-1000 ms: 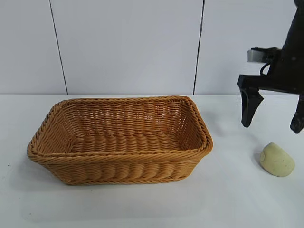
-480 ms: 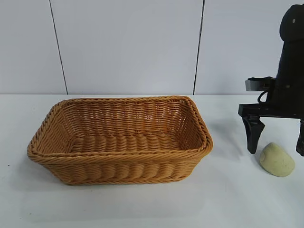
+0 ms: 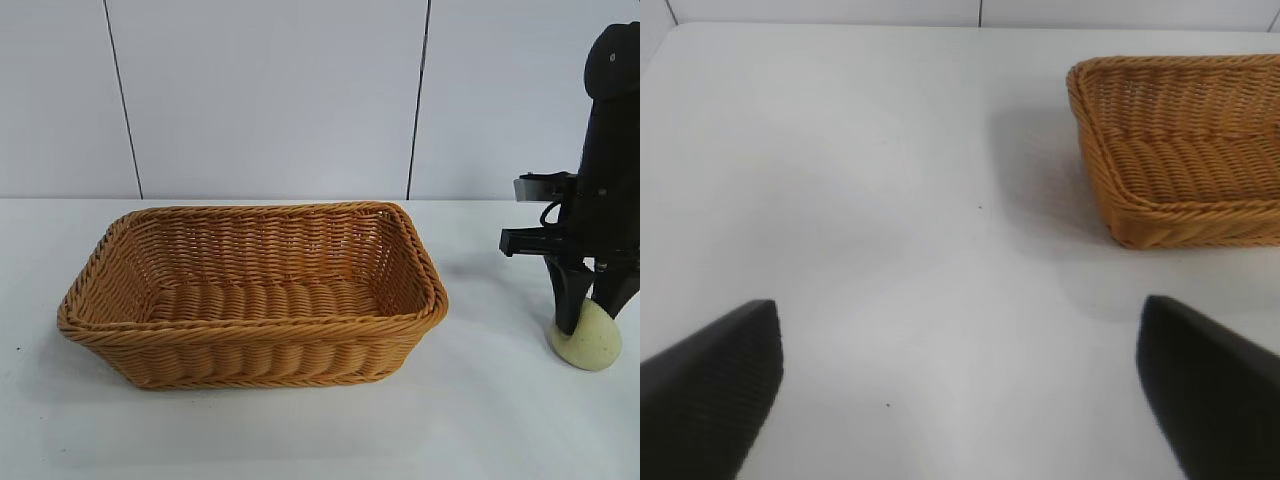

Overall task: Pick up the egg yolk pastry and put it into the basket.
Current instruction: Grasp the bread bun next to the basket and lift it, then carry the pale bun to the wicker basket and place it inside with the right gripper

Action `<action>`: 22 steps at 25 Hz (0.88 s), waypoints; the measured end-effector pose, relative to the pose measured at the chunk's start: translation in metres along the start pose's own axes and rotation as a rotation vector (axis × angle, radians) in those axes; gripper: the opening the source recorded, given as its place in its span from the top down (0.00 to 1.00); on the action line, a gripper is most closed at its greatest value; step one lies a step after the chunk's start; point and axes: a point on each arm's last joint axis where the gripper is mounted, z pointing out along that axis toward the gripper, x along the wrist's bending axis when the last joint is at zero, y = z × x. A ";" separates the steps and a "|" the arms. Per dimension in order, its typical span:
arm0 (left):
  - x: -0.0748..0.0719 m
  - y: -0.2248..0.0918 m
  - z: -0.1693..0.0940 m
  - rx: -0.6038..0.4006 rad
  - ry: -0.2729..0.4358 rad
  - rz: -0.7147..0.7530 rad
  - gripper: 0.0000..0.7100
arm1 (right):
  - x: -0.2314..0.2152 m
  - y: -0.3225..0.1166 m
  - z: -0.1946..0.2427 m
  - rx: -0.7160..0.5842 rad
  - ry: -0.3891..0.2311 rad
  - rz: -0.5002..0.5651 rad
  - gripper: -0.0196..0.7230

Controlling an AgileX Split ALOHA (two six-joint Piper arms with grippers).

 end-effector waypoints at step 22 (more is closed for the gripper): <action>0.000 0.000 0.000 0.000 0.000 0.001 0.02 | 0.061 -0.016 -0.138 -0.369 0.044 -0.156 0.77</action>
